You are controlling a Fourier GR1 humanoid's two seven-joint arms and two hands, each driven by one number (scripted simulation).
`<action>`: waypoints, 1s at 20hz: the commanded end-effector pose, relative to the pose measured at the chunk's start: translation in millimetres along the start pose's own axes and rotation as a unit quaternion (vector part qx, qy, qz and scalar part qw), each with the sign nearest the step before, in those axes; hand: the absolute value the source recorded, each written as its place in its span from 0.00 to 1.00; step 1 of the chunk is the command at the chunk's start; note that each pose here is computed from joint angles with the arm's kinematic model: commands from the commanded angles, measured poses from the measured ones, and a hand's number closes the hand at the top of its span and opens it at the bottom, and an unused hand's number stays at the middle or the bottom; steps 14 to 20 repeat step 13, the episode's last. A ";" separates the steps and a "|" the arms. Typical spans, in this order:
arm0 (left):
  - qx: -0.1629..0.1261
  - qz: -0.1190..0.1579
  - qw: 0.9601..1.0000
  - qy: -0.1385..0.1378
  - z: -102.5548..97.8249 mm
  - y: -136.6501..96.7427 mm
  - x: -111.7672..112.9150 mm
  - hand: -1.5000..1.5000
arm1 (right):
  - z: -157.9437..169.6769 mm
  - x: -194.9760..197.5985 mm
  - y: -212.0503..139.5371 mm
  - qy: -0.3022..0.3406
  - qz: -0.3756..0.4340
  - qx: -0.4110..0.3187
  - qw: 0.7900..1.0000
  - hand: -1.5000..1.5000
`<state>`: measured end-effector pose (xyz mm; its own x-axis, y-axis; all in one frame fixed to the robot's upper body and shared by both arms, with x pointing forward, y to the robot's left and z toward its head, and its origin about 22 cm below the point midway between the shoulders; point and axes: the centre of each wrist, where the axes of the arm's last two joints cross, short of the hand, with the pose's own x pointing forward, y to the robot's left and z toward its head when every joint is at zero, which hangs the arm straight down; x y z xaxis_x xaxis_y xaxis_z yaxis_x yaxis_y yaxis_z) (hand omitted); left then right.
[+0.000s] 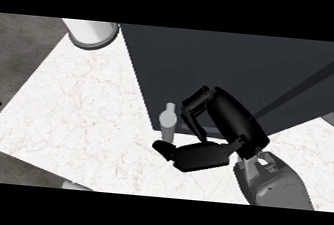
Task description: Pick up the bottled water, place it into the cabinet and close the cabinet
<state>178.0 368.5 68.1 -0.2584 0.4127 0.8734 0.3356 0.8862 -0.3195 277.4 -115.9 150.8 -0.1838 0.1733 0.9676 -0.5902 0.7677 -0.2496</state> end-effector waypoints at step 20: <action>0.014 0.009 1.000 -0.007 8.2 6.2 -3.0 0.00 | -100.9 36.0 -29.8 0.027 -0.103 -0.151 0.983 0.00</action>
